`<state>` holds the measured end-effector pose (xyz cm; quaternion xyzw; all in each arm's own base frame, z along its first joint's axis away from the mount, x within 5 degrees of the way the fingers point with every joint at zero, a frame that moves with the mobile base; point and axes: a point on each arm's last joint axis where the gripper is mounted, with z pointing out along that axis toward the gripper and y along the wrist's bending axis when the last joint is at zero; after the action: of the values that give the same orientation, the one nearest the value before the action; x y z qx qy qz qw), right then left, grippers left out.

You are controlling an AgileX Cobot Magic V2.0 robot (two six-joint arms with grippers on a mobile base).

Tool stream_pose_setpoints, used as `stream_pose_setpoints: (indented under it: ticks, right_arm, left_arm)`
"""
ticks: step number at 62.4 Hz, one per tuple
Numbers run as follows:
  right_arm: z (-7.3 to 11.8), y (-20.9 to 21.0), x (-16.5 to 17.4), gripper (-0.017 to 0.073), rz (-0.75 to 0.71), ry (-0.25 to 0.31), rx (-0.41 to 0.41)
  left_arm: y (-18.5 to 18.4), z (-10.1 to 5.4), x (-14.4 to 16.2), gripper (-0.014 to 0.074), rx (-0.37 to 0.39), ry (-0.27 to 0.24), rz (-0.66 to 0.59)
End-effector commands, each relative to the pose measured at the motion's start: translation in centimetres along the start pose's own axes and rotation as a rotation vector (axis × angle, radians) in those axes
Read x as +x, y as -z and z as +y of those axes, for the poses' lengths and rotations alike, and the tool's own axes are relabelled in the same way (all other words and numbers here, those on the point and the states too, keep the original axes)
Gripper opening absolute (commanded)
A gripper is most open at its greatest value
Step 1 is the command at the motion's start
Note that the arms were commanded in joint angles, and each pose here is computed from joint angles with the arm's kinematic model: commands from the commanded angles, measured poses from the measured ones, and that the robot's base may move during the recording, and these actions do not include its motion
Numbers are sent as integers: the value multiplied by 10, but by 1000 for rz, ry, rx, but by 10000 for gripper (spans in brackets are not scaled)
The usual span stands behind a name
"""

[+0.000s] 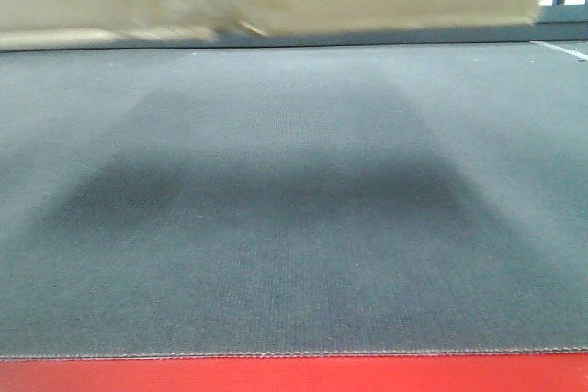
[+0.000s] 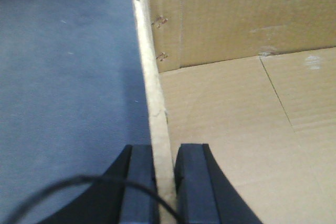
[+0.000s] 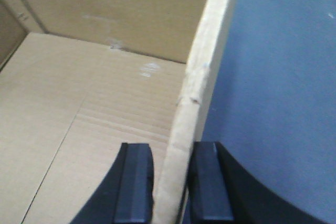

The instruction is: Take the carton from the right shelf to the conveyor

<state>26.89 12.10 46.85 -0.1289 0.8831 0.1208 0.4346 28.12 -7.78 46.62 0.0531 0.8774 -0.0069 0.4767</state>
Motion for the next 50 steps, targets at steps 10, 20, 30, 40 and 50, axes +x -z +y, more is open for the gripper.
stream_pose_setpoints:
  ticks: [10, 20, 30, 40, 50]
  right_arm:
    - [-19, -64, -6, -68, 10, -1, 57]
    - [-21, -105, 1, -65, 59, 0, 62]
    - [-23, -126, 7, 98, 92, -1, 65]
    - [-23, -127, 8, 531, 104, -1, 66]
    - [-21, -110, -1, 568, 65, -1, 62]
  left_arm:
    - [-74, -14, 11, -16, -8, -47, 108]
    - [-108, -21, 20, -16, -10, -67, 153]
    - [-119, -22, 24, 118, -19, -81, 171]
    - [-116, -21, 22, 493, -23, -85, 158]
    - [-101, -18, 8, 556, -30, -72, 127]
